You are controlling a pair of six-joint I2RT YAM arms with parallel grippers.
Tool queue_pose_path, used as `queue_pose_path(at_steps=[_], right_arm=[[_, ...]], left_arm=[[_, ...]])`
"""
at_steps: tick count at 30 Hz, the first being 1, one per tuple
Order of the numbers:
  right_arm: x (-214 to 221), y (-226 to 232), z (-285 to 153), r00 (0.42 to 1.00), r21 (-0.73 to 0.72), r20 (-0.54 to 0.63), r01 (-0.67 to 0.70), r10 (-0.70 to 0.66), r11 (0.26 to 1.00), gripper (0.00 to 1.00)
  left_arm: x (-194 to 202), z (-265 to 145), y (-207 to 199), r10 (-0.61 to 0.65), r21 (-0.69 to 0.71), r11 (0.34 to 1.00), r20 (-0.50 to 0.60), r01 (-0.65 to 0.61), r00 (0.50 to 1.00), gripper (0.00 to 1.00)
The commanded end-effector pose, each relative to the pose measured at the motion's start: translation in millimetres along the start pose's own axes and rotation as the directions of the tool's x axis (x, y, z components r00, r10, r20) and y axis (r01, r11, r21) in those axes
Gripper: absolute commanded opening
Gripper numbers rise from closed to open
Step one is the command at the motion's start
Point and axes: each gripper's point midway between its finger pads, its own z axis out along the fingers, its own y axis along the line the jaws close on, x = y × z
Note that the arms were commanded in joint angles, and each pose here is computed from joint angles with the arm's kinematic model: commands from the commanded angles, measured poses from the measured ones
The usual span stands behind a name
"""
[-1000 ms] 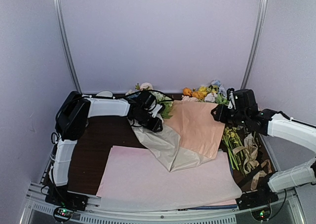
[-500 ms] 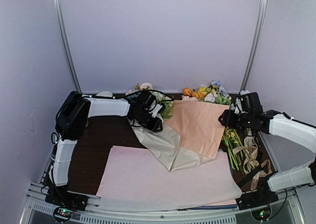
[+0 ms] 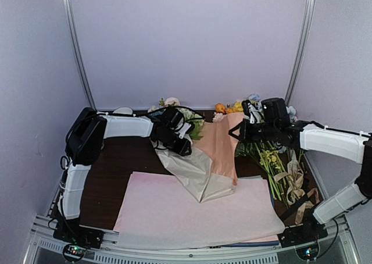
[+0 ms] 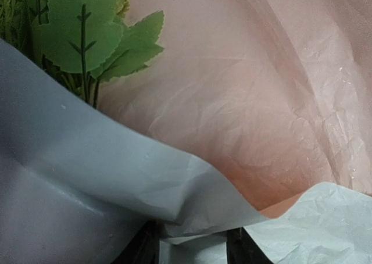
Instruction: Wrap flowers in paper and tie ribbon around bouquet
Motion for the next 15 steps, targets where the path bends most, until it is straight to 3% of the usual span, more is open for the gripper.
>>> queue_pose_path(at_steps=[1, 6, 11, 15], right_arm=[[-9.4, 111.3, 24.1, 0.991, -0.315, 0.007, 0.127, -0.132, 0.94, 0.0], [27.0, 161.9, 64.8, 0.988, -0.454, -0.078, 0.081, -0.13, 0.887, 0.0], [63.2, 146.6, 100.6, 0.988, -0.428, -0.143, -0.004, -0.064, 0.904, 0.0], [100.8, 126.2, 122.8, 0.974, -0.351, -0.207, 0.018, -0.096, 0.936, 0.0]], left_arm=[[17.3, 20.1, 8.2, -0.007, -0.012, 1.0, -0.046, 0.007, 0.999, 0.44], [12.7, 19.0, 6.5, -0.008, 0.015, 1.0, -0.031, 0.008, 1.0, 0.44], [1.7, 12.1, 7.6, -0.055, 0.103, 0.993, 0.034, 0.051, 0.998, 0.46], [-13.9, -4.4, 11.1, -0.088, 0.169, 0.983, 0.105, 0.07, 0.991, 0.48]])
